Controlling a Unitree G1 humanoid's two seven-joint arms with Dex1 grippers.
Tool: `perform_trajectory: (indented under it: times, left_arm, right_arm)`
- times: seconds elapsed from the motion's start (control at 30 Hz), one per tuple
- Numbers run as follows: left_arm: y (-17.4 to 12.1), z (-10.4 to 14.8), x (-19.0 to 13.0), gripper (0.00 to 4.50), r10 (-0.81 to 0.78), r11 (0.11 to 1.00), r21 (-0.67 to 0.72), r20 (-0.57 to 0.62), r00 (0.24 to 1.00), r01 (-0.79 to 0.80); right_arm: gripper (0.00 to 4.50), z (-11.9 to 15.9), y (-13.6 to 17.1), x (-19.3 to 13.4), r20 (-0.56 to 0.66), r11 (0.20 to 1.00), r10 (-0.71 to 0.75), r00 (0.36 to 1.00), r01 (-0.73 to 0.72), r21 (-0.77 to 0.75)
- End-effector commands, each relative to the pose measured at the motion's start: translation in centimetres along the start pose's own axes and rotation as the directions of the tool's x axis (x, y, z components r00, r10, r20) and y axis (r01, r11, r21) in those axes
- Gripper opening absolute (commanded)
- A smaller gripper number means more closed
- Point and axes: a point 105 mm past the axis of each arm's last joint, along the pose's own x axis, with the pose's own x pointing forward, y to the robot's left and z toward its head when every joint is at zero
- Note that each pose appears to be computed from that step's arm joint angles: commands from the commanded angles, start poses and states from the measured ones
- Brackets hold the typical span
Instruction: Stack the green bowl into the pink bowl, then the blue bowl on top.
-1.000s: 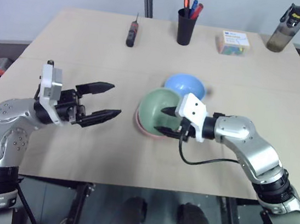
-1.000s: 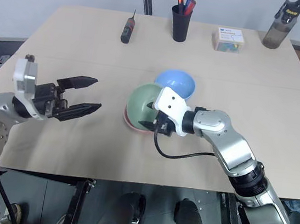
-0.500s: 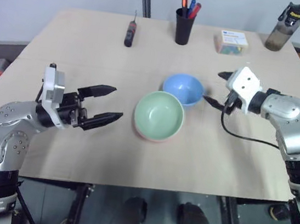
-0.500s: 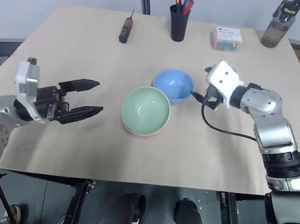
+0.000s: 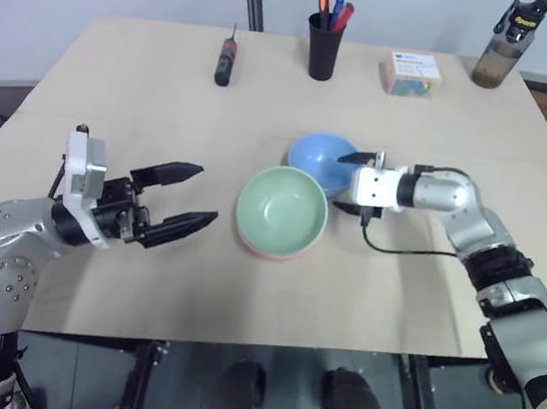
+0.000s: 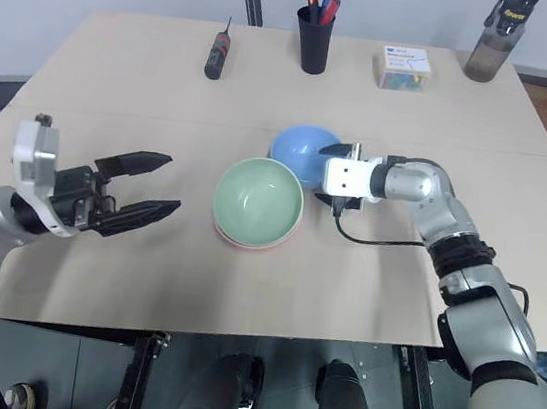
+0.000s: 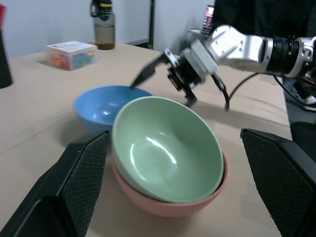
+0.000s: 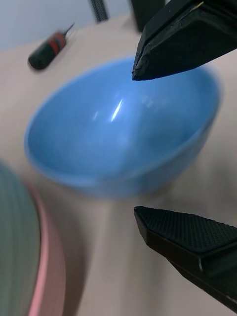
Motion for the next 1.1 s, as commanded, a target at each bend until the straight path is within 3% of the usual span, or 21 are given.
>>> perform_trajectory:
  times: [0.03, 0.07, 0.23, 0.43, 0.53, 0.63, 0.77, 0.87, 0.97, 1.1]
  left_arm:
    - [-0.4, 1.5, -0.1, 4.5, -0.003, 0.999, 0.051, 0.019, 1.0, 0.002]
    - [-0.4, 1.5, -0.1, 4.5, 0.0, 0.999, 0.052, 0.019, 1.0, -0.001]
    - [-0.4, 1.5, -0.1, 4.5, 0.008, 0.999, 0.051, 0.02, 1.0, -0.01]
    - [-0.1, 1.0, 0.2, 4.5, 0.014, 0.999, 0.046, 0.022, 1.0, -0.015]
    - [0.3, 0.6, 0.1, 4.5, 0.021, 0.999, 0.04, 0.016, 1.0, -0.022]
    - [0.7, 0.2, 0.0, 4.5, 0.028, 0.999, 0.037, 0.008, 1.0, -0.028]
    - [0.9, 0.1, 0.2, 4.5, 0.025, 0.999, 0.035, 0.008, 1.0, -0.026]
    - [0.9, 0.0, 0.4, 4.5, 0.017, 0.999, 0.032, 0.008, 1.0, -0.017]
    - [1.0, 0.0, 0.6, 4.5, 0.009, 0.999, 0.034, 0.008, 1.0, -0.009]
    - [1.0, 0.1, 0.6, 4.5, 0.008, 0.999, 0.038, 0.007, 1.0, -0.008]
  right_arm:
    - [2.72, 0.1, -1.1, -0.1, -0.004, 0.998, -0.009, 1.0, 0.009, -0.06]
    - [2.11, 0.0, -1.1, -0.1, -0.004, 0.998, -0.009, 1.0, 0.009, -0.062]
    - [0.04, 0.2, -2.1, -0.7, 0.009, 0.996, -0.028, 1.0, 0.029, -0.09]
    - [0.04, 2.3, -4.4, -3.4, 0.084, 0.994, -0.065, 0.994, 0.072, -0.084]
    - [0.04, 5.6, -4.9, -5.5, 0.199, 0.999, -0.048, 0.979, 0.05, -0.004]
    - [0.04, 9.8, -3.5, -7.5, 0.307, 0.997, 0.035, 0.951, -0.053, 0.049]
    - [0.04, 12.9, -1.0, -8.2, 0.342, 0.983, 0.135, 0.93, -0.17, 0.073]
    - [0.04, 13.6, 0.1, -7.6, 0.342, 0.974, 0.159, 0.926, -0.203, 0.099]
    - [0.04, 11.8, 1.2, -5.5, 0.225, 0.977, 0.179, 0.958, -0.2, 0.074]
    - [0.04, 10.6, 2.2, -3.5, 0.18, 0.968, 0.221, 0.958, -0.238, 0.077]
